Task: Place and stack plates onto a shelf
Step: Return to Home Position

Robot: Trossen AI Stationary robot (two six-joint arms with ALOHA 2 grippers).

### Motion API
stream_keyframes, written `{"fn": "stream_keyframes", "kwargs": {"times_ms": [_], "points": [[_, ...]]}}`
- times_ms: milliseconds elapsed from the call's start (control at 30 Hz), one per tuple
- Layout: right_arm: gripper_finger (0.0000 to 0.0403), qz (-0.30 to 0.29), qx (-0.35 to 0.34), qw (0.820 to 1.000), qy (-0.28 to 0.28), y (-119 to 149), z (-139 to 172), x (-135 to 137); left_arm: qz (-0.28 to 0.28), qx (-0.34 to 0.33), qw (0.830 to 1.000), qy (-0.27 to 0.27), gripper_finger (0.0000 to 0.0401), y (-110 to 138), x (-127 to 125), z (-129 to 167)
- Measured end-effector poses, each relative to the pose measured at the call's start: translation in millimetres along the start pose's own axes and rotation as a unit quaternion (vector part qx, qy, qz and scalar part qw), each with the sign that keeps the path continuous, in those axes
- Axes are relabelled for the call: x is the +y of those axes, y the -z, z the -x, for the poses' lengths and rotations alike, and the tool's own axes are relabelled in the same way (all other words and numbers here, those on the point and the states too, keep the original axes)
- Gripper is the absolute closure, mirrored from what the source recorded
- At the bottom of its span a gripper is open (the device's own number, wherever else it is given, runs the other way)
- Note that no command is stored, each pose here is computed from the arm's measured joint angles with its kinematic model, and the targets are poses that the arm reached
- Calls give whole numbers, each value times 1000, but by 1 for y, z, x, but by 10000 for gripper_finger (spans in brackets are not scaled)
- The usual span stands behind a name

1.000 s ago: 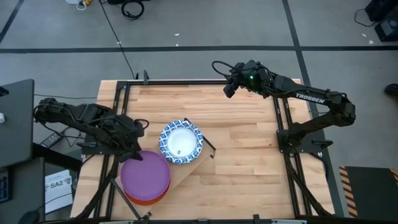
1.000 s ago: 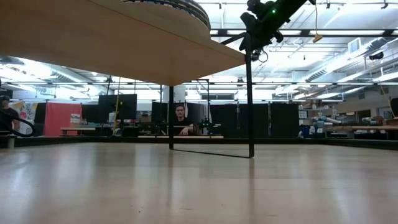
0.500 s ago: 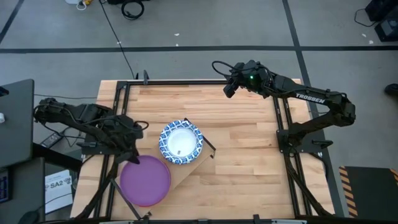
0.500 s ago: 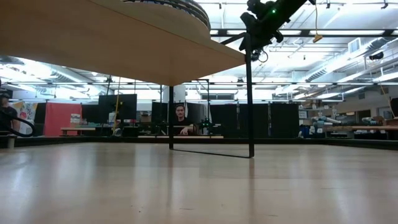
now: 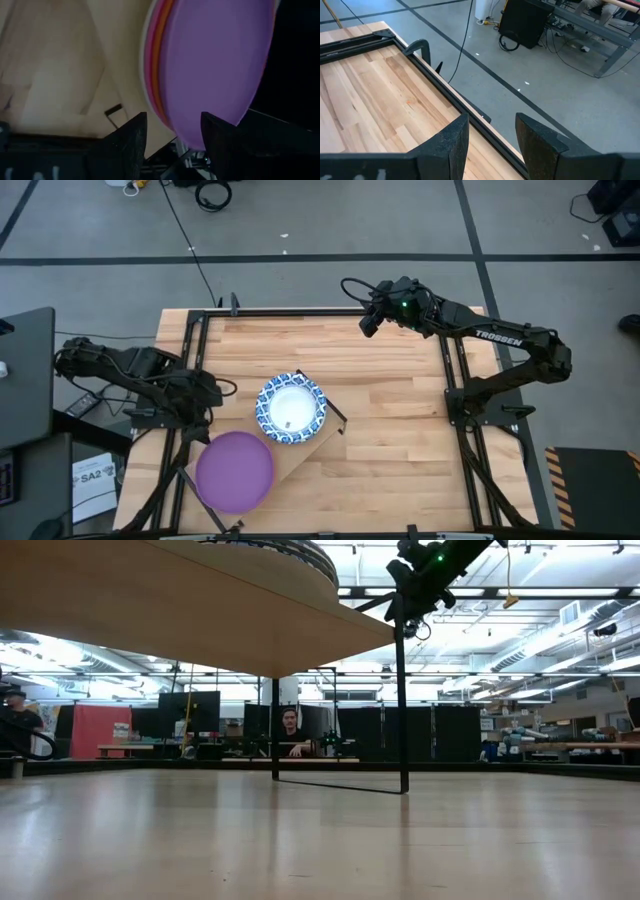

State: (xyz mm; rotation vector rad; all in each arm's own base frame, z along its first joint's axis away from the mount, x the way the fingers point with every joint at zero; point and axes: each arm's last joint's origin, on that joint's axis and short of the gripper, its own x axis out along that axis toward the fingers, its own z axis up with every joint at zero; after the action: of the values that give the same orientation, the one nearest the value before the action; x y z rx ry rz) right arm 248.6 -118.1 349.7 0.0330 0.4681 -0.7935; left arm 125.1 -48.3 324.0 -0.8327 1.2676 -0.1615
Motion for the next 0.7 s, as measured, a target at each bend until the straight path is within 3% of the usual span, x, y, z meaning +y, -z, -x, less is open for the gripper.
{"fn": "stream_keyframes", "kwargs": {"times_ms": [167,433,700], "points": [[235,0,0,1000,0,0,0,0,-5,6,1000,-9,209,1,2,0],[235,0,0,1000,-3,0,0,0,-72,-31,996,-46,209,-1,4,0],[235,-9,-24,995,-92,-4,-6,9,-177,-90,976,-91,209,-9,5,2]]}}
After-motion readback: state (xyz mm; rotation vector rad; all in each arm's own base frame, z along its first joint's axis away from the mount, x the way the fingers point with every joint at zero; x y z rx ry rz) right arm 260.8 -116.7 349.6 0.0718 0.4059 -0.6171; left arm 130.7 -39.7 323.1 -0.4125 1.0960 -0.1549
